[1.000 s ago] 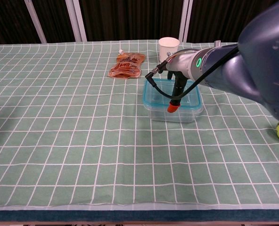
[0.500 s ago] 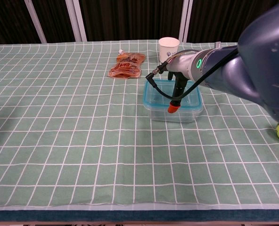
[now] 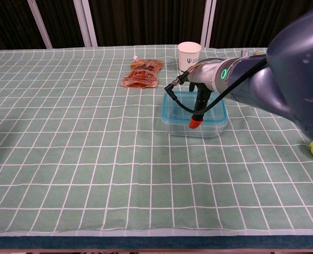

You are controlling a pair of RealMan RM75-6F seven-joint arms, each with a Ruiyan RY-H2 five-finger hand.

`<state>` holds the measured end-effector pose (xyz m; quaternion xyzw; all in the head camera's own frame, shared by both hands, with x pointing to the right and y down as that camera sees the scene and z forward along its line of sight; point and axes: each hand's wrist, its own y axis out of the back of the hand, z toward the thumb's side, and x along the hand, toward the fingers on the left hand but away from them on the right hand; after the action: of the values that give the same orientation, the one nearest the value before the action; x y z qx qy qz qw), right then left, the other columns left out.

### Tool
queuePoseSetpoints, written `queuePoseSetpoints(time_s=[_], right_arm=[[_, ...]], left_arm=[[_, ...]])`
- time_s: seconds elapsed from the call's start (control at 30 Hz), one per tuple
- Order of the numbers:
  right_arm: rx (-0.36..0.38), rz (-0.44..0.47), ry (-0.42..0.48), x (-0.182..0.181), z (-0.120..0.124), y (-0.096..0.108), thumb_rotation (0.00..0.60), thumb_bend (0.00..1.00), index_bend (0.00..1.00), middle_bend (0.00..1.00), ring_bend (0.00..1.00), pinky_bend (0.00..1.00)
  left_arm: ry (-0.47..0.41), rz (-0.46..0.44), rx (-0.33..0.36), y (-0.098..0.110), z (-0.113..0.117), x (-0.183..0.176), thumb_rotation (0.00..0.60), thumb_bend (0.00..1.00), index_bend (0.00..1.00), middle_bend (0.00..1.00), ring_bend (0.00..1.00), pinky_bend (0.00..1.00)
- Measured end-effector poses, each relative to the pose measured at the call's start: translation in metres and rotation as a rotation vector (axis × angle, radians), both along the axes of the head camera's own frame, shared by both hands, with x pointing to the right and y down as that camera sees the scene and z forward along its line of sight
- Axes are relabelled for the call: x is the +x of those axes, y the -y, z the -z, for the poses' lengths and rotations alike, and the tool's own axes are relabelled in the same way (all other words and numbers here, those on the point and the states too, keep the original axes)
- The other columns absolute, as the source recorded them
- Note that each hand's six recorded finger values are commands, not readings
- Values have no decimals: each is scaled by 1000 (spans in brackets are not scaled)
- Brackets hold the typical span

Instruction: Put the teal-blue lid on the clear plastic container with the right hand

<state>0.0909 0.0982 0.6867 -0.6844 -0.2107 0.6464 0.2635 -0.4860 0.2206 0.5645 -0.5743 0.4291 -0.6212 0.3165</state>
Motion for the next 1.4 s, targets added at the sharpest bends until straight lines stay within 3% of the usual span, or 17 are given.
queuePoseSetpoints(time_s=[0.4,0.87,1.4], right_arm=[[1,-11,6,0,1,0,600,223,0,406,68,0],[-17,-12,0,3,-1,-1,600,224,0,148,0,0],[-28,-16,13,5,4,0,600,224,0,74,0,0]], left_arm=[[1,-1,1,0,0,0,600,640,111,0,0,0],[2,0,1,0,0,0,600,640,111,0,0,0],[3,2,2,1,0,0,600,640,111,0,0,0]])
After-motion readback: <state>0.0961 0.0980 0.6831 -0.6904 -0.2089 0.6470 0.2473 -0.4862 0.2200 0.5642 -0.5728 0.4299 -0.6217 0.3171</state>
